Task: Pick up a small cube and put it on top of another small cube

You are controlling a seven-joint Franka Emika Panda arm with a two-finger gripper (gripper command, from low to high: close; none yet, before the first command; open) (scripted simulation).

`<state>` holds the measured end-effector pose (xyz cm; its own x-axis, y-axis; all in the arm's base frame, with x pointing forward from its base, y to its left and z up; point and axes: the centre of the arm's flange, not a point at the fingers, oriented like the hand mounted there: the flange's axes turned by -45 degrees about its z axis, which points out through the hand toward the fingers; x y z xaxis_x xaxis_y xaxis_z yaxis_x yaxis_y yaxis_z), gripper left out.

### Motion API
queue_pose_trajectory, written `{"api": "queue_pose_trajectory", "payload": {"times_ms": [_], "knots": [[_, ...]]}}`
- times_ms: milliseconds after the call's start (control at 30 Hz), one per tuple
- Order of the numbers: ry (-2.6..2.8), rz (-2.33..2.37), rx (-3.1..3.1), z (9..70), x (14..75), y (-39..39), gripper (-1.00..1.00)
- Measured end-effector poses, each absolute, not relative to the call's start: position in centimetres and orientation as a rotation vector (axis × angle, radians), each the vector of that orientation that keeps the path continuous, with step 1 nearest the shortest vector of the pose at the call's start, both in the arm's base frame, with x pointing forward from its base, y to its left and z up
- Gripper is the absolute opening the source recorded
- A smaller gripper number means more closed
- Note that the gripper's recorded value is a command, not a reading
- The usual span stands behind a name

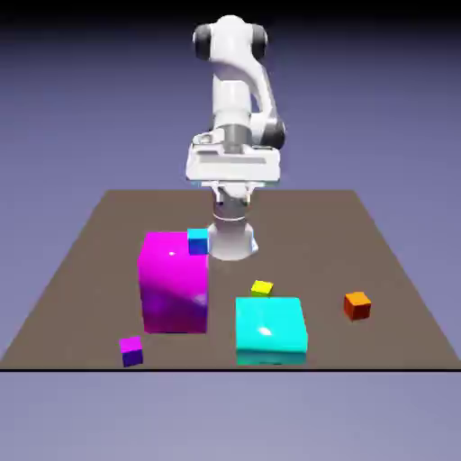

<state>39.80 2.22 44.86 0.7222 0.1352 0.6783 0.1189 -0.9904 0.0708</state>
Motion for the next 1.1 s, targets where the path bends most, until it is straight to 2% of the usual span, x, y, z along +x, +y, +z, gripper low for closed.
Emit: {"api": "queue_pose_trajectory", "payload": {"times_ms": [200,367,733,933,967,1033,1100], "knots": [[0.869,0.787,2.844,39.4,42.4,11.6,0.0],[1.387,0.494,2.667,34.0,42.3,19.7,0.0],[2.31,-0.12,1.91,20.5,34.6,35.8,0.0],[2.367,-0.167,1.831,13.5,33.9,36.2,0.0],[2.368,-0.167,1.831,12.4,33.8,36.0,-1.0],[2.368,-0.168,1.831,12.4,33.8,36.0,-1.0],[2.366,-0.167,1.832,15.4,33.9,36.5,-1.0]]}}
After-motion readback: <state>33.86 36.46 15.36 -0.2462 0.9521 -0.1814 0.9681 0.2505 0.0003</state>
